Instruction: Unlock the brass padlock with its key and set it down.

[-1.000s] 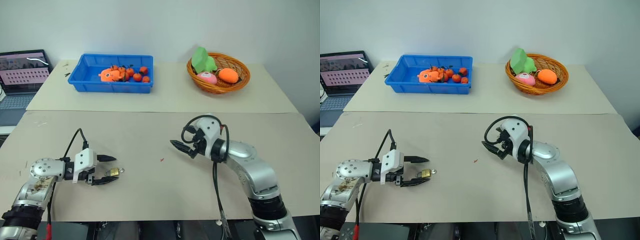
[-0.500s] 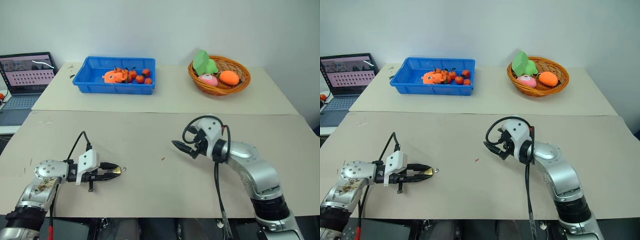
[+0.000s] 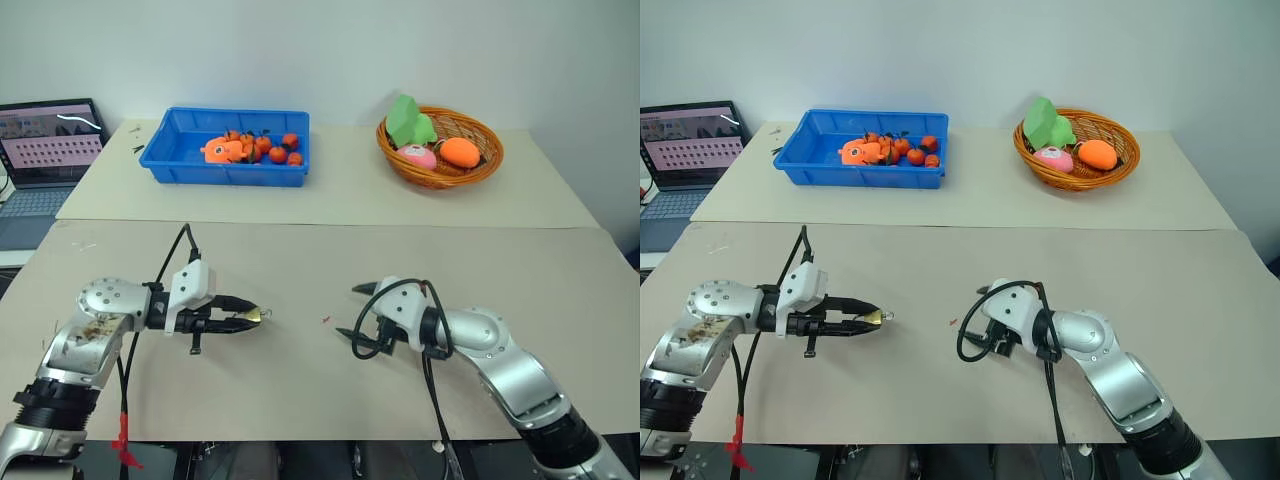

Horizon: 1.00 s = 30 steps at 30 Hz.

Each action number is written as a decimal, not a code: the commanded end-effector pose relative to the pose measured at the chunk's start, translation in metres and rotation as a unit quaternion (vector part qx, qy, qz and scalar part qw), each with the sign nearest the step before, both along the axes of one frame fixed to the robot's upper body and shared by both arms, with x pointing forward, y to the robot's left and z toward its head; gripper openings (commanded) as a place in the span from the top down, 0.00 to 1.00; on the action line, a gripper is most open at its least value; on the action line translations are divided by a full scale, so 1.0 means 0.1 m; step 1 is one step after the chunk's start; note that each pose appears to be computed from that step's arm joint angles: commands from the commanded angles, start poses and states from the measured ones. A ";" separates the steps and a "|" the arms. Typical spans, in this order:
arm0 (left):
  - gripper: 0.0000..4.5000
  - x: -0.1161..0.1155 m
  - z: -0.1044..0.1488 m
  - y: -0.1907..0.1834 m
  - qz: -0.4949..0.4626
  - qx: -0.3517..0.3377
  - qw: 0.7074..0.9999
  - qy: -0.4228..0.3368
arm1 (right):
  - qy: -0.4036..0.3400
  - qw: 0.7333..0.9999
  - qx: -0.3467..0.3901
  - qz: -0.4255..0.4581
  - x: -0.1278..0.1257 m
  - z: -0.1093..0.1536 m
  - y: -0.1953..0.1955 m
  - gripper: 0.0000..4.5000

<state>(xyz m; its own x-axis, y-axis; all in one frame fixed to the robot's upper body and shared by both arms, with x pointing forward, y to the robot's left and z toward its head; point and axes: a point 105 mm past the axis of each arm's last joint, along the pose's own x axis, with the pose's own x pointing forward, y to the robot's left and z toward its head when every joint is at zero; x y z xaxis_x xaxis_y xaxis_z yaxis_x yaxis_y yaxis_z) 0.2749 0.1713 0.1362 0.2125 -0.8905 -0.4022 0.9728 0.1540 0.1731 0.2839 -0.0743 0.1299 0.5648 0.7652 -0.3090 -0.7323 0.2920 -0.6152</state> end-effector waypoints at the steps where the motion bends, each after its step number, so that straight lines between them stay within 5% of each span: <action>1: 0.82 0.01 0.33 -0.11 -0.023 -0.020 0.999 -0.012 | -0.278 0.956 -0.084 0.047 0.03 0.39 0.12 0.05; 7: 0.82 0.06 0.53 -0.23 -0.046 -0.032 0.998 -0.011 | -0.443 0.878 -0.140 0.117 -0.11 0.33 0.22 0.05; 16: 0.82 0.03 0.50 -0.38 -0.117 -0.003 0.993 0.011 | -0.526 0.809 -0.143 0.222 -0.22 0.37 0.33 0.05; 30: 0.82 0.20 0.48 -0.49 -0.126 0.015 0.992 -0.017 | -0.521 0.797 -0.136 0.274 -0.33 0.35 0.44 0.05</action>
